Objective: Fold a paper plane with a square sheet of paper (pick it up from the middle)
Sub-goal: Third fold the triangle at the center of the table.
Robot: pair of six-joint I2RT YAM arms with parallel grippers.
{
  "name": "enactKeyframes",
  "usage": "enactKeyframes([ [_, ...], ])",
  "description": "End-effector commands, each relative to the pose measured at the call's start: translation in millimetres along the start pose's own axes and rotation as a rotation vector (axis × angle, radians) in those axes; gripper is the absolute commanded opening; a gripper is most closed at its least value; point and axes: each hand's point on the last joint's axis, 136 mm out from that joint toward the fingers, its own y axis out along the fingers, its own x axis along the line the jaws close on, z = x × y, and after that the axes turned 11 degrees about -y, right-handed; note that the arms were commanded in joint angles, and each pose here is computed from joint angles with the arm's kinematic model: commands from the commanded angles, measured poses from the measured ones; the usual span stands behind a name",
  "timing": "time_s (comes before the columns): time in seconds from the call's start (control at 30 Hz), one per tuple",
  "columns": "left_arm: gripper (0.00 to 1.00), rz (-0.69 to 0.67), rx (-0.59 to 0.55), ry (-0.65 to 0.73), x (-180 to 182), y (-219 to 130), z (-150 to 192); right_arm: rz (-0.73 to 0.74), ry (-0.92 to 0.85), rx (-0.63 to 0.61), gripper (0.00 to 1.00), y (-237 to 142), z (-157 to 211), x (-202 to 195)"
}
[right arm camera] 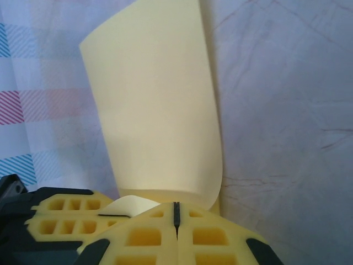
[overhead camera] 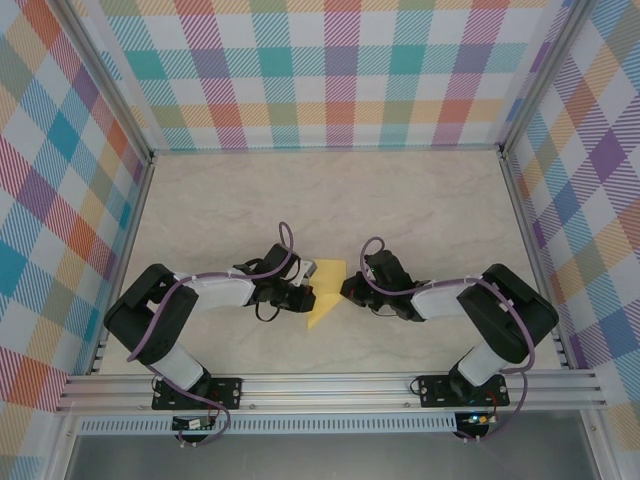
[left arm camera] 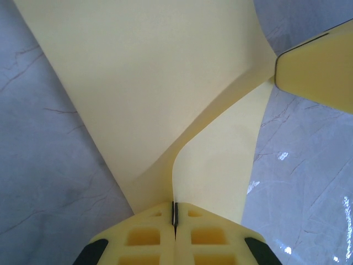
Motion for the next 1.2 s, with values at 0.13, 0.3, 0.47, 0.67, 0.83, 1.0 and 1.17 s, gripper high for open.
enactKeyframes([
  [0.13, 0.0, -0.106, 0.077, -0.031, 30.7, 8.4, 24.2, 0.093, -0.006, 0.065, 0.01, 3.3, 16.9, -29.1],
  [0.3, 0.0, -0.105, 0.076, -0.03, 30.4, 7.8, 24.3, 0.032, -0.042, 0.027, 0.01, -9.9, -3.3, 6.0],
  [0.47, 0.0, -0.105, 0.08, -0.031, 30.7, 8.8, 24.7, 0.014, -0.071, 0.016, 0.01, -11.9, -16.2, 20.6],
  [0.67, 0.0, -0.105, 0.077, -0.03, 31.0, 8.7, 24.3, 0.046, -0.032, 0.027, 0.01, 1.2, -13.6, 2.1],
  [0.83, 0.0, -0.103, 0.079, -0.03, 30.5, 8.6, 24.7, 0.086, 0.011, 0.054, 0.01, 7.2, 2.9, -22.5],
  [1.0, 0.0, -0.103, 0.082, -0.03, 30.4, 9.0, 25.0, 0.08, -0.012, 0.062, 0.02, 3.3, -2.1, -12.3],
  [1.17, 0.0, -0.101, 0.081, -0.029, 30.1, 9.0, 24.7, 0.019, -0.072, 0.018, 0.03, -15.5, -19.8, 21.5],
])
